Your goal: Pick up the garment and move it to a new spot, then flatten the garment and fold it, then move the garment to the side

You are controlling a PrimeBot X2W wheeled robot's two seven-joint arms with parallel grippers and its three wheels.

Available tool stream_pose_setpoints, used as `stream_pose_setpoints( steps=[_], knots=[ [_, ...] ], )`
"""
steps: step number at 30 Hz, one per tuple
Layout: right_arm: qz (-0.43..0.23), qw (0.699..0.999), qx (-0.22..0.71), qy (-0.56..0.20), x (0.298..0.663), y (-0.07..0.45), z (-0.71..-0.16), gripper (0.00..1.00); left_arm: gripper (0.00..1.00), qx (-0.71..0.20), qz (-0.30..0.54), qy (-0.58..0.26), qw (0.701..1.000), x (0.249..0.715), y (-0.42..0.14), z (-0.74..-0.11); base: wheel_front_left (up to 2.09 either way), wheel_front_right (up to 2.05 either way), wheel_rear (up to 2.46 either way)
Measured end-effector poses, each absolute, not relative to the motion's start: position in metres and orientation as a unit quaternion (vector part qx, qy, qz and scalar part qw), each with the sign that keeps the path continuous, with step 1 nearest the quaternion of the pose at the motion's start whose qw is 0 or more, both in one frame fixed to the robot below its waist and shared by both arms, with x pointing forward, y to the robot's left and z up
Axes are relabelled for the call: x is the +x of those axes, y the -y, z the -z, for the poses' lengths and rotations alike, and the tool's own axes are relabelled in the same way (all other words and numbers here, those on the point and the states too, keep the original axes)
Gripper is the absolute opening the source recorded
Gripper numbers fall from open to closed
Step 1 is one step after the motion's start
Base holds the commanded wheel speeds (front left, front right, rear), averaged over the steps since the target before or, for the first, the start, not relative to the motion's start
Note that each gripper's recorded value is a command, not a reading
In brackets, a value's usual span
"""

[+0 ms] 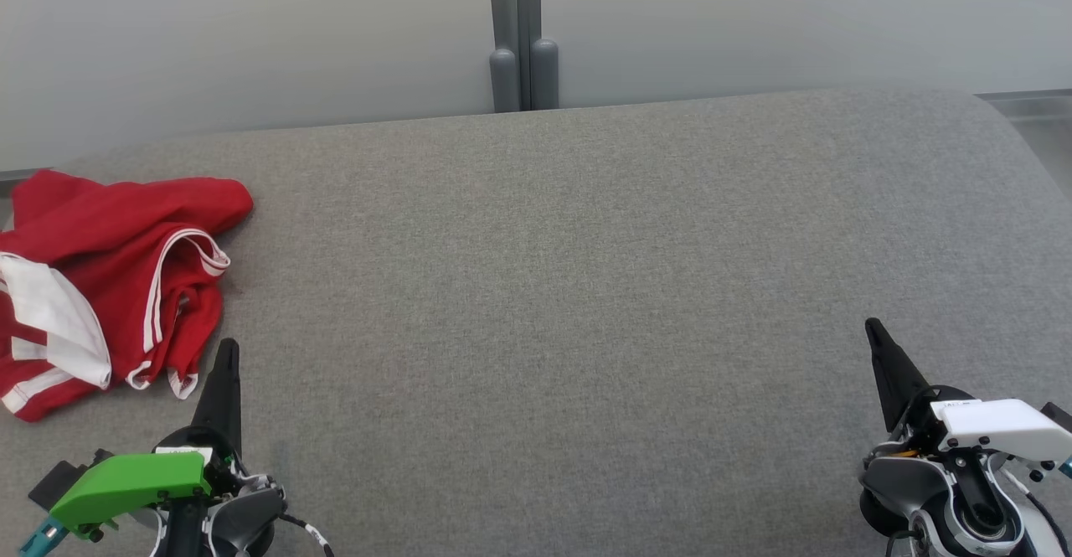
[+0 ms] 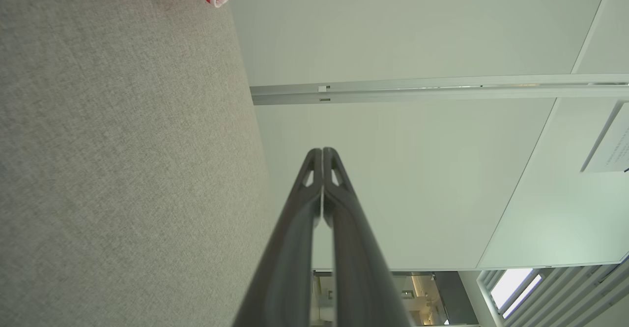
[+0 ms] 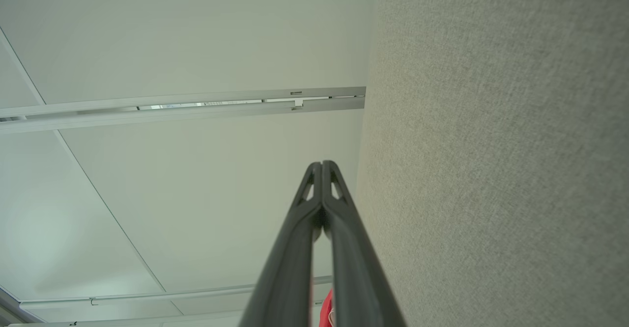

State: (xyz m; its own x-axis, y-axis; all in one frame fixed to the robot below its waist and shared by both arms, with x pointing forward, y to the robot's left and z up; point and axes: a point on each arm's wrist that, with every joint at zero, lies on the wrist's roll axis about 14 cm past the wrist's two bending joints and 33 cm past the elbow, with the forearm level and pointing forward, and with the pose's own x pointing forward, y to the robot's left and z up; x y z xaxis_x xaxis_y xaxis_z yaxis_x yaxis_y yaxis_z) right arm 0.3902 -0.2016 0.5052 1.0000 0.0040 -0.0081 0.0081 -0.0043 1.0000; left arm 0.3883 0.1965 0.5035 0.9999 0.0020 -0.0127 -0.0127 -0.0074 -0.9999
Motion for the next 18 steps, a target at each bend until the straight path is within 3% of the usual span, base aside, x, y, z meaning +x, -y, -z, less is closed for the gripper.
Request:
stream_pose_setpoints(
  steps=[18],
  knots=[
    [0.001,0.706,0.709,-0.004,0.3903,0.2016,-0.5052,0.00,0.00,-0.710,-0.005,-0.004,0.704,0.3883,-0.1965,-0.5035,0.00,0.00,0.00]
  ],
)
